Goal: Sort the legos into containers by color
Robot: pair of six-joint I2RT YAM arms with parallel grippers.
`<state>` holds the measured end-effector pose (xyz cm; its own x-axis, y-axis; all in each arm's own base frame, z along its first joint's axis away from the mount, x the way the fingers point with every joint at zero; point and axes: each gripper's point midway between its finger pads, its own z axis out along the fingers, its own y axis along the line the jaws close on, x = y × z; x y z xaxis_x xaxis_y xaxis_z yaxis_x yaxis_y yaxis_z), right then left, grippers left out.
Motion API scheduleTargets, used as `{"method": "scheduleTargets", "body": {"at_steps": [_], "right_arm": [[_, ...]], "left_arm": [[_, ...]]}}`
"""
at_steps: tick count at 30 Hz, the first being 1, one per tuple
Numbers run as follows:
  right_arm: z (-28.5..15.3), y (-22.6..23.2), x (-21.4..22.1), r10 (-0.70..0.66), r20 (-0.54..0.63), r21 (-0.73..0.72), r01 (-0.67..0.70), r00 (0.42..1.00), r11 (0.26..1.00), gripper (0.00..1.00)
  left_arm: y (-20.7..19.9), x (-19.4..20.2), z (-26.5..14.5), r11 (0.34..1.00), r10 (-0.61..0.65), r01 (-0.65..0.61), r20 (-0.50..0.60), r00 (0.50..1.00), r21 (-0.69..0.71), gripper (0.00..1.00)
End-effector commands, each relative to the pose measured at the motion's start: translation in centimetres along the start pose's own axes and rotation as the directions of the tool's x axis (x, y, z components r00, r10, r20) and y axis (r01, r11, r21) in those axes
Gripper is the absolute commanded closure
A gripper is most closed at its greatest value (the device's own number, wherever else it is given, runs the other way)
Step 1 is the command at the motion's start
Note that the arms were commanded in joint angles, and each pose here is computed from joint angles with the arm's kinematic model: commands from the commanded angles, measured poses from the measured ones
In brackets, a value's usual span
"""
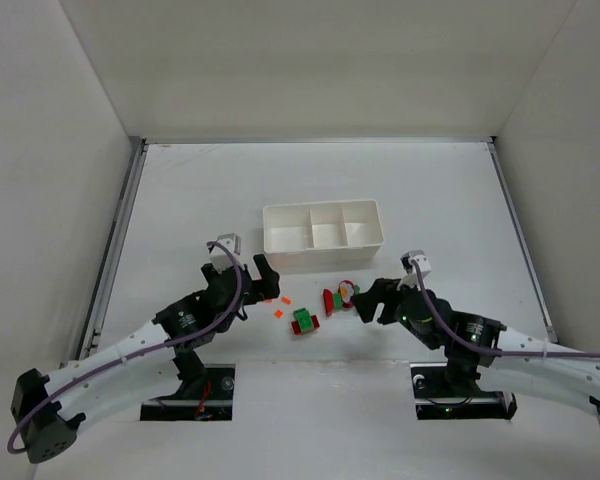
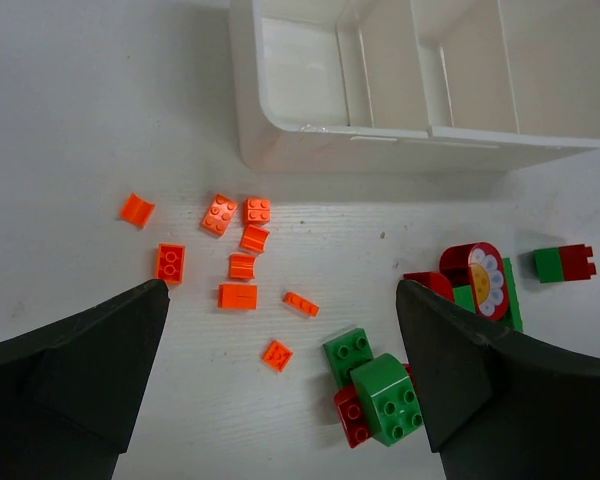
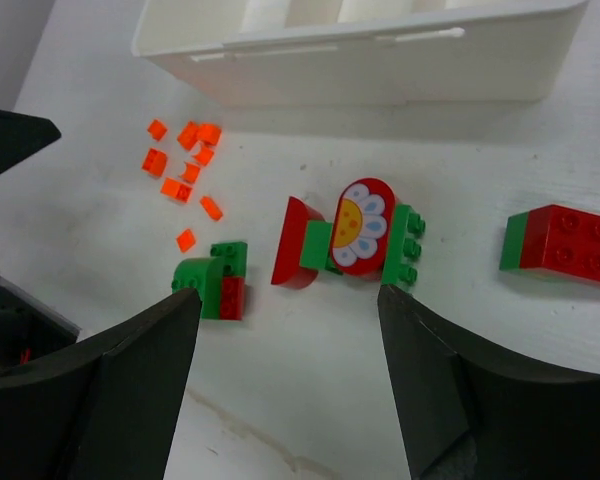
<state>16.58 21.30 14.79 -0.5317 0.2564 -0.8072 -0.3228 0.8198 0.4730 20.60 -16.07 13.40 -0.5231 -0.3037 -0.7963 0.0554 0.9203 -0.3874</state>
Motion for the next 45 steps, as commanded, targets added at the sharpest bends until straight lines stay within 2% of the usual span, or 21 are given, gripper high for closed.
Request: {"method": "scheduleTargets", "body": {"at_steps": [1,4,8,11,14,16,17,19,20,21,22,24,27,29,32,38,45], "right_arm": [[-0.8,1.6,-1.8,-0.008,0.017,-0.029,0.009,1.000,1.000,0.26],[-0.9,3.1,-2.0,-0.044,0.007,-0.072,0.045,0.999,0.996,0.50],[-0.5,4.7,-1.3,-0.087,-0.012,-0.102,0.086,0.996,0.991,0.78],[-0.3,5.3,-0.5,-0.117,-0.026,-0.085,0.115,0.993,0.990,0.85],[-0.4,6.3,0.5,-0.155,-0.042,-0.092,0.151,0.987,0.984,0.80],[-0.4,7.2,1.3,-0.174,-0.064,-0.105,0.167,0.983,0.980,0.66],[-0.2,7.6,1.9,-0.187,-0.078,-0.111,0.178,0.979,0.978,0.58],[0.3,8.1,3.2,-0.227,-0.109,-0.105,0.216,0.968,0.971,0.44],[0.6,8.2,4.0,-0.248,-0.126,-0.099,0.236,0.961,0.967,0.39],[1.0,8.4,4.8,-0.266,-0.142,-0.095,0.254,0.953,0.963,0.36],[1.3,8.6,5.4,-0.279,-0.154,-0.088,0.268,0.948,0.959,0.34],[2.1,9.2,6.4,-0.291,-0.168,-0.090,0.280,0.942,0.956,0.32],[3.5,10.6,7.2,-0.305,-0.159,-0.106,0.291,0.939,0.951,0.32],[4.3,11.3,7.4,-0.310,-0.156,-0.111,0.295,0.938,0.949,0.32],[5.4,12.0,7.9,-0.319,-0.164,-0.116,0.303,0.933,0.946,0.32],[7.5,12.3,9.7,-0.355,-0.203,-0.085,0.344,0.913,0.935,0.38],[8.4,10.8,9.8,-0.356,-0.191,0.019,0.366,0.915,0.931,0.42]], "left_arm": [[-0.2,-0.4,-0.1,1.000,-0.030,0.030,0.009,0.999,0.008,0.00],[-0.5,-1.2,-0.4,0.998,-0.050,0.048,0.051,0.997,0.034,0.00],[0.2,-1.6,-0.2,0.999,-0.051,0.051,0.060,0.997,0.000,0.00],[1.3,-1.3,-0.2,0.998,-0.040,0.042,0.045,0.998,-0.046,0.00],[2.1,-1.0,-0.5,0.996,-0.053,0.055,0.039,0.998,-0.069,0.00],[1.6,-0.9,-0.9,0.997,-0.069,0.069,0.034,0.997,-0.025,0.00],[1.3,-0.9,-1.0,0.998,-0.070,0.070,0.040,0.997,-0.004,0.06],[1.4,-0.5,-1.1,0.998,-0.063,0.063,0.038,0.997,0.014,0.51],[1.6,-0.3,-1.1,0.999,-0.052,0.051,0.031,0.998,0.009,0.67],[1.8,0.1,-1.1,0.999,-0.040,0.040,0.014,0.999,0.002,0.73],[1.9,0.7,-1.1,1.000,-0.027,0.027,-0.009,1.000,0.000,0.76],[2.0,1.2,-1.1,1.000,-0.018,0.018,-0.033,0.999,-0.003,0.74],[1.8,1.8,-1.0,1.000,-0.028,0.028,-0.053,0.998,0.012,0.65],[1.7,2.0,-0.8,0.999,-0.035,0.036,-0.060,0.998,0.017,0.62],[1.6,2.7,-0.8,0.999,-0.038,0.041,-0.085,0.996,0.029,0.61],[1.7,3.0,-0.7,0.998,-0.047,0.050,-0.085,0.995,0.036,0.61],[1.6,3.5,-0.9,0.998,-0.041,0.046,-0.094,0.995,0.048,0.61]]}}
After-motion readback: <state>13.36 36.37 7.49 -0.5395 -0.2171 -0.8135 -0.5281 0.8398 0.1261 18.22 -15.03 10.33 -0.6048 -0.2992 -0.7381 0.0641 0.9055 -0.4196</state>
